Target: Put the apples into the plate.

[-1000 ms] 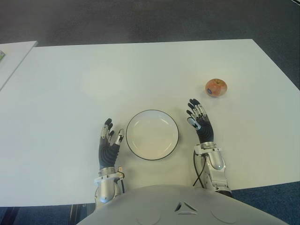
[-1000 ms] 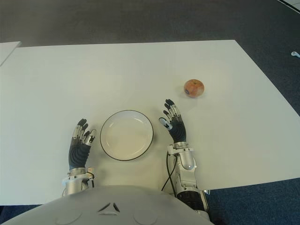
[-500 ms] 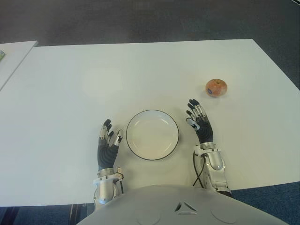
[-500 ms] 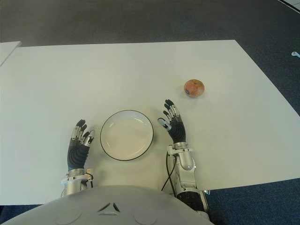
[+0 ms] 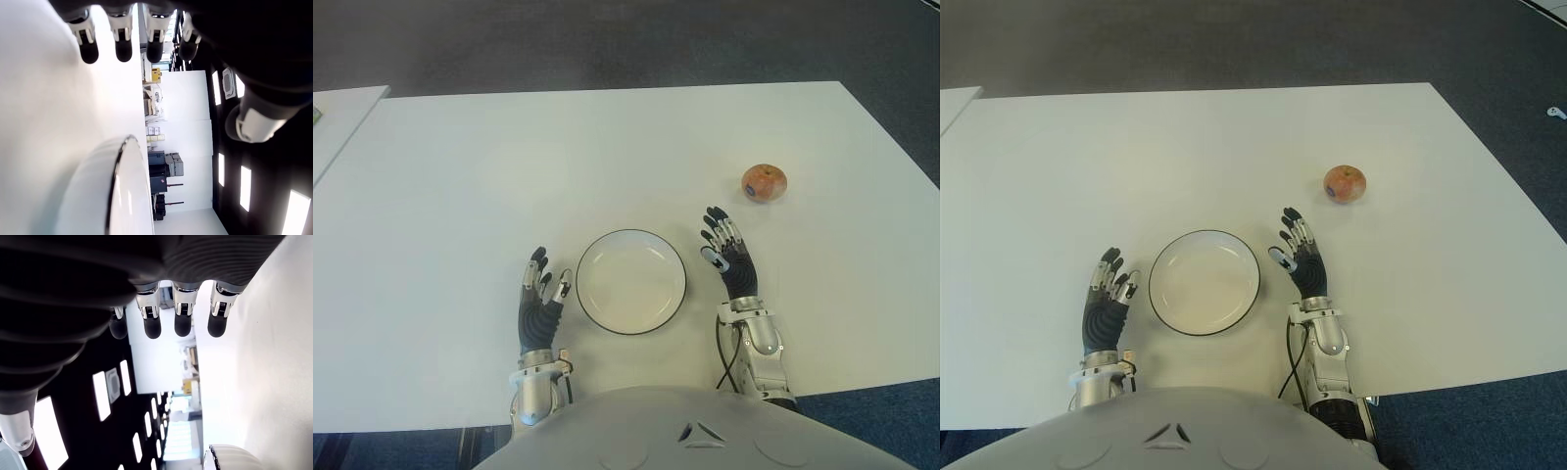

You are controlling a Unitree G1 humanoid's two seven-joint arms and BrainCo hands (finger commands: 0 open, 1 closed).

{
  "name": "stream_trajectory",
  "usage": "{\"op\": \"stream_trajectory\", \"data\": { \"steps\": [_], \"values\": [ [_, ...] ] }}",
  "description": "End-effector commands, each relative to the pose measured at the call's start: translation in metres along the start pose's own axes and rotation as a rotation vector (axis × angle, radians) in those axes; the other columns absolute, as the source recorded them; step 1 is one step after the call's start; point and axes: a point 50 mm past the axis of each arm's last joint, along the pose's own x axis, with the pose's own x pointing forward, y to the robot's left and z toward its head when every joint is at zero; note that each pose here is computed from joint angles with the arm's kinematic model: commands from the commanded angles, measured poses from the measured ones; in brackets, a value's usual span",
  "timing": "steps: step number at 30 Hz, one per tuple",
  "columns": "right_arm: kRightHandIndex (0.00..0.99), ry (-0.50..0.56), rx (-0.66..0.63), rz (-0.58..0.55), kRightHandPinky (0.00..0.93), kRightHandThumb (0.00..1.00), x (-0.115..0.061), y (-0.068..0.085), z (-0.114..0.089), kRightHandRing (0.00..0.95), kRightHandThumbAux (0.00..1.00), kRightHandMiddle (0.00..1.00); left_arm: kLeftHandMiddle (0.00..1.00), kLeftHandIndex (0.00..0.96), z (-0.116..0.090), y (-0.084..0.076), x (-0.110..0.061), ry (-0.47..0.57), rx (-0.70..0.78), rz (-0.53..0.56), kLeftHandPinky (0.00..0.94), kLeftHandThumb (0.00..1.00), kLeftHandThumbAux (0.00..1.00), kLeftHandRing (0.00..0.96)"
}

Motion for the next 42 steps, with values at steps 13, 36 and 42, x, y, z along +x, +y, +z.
{"op": "stream_trajectory", "data": {
  "steps": [13,36,42],
  "values": [
    [0.007,-0.200,-0.250,0.172,0.000,0.323,0.054,0.012,0.049,0.000,0.523,0.006,0.005,0.046,-0.005,-0.012,0.004,0.007,-0.009,0.002,0.000,0.000,0.508,0.000],
    [0.071,-0.674,-1.617,0.376,0.000,0.370,0.171,0.016,0.142,0.000,0.520,0.051,0.008,0.013,-0.002,-0.027,0.012,-0.037,-0.001,-0.027,0.000,0.002,0.495,0.000],
    [0.071,-0.660,-1.670,0.360,0.000,0.374,0.187,0.011,0.147,0.000,0.527,0.042,0.005,0.010,-0.003,-0.028,0.012,-0.046,0.008,-0.029,0.000,0.006,0.522,0.000]
  ]
}}
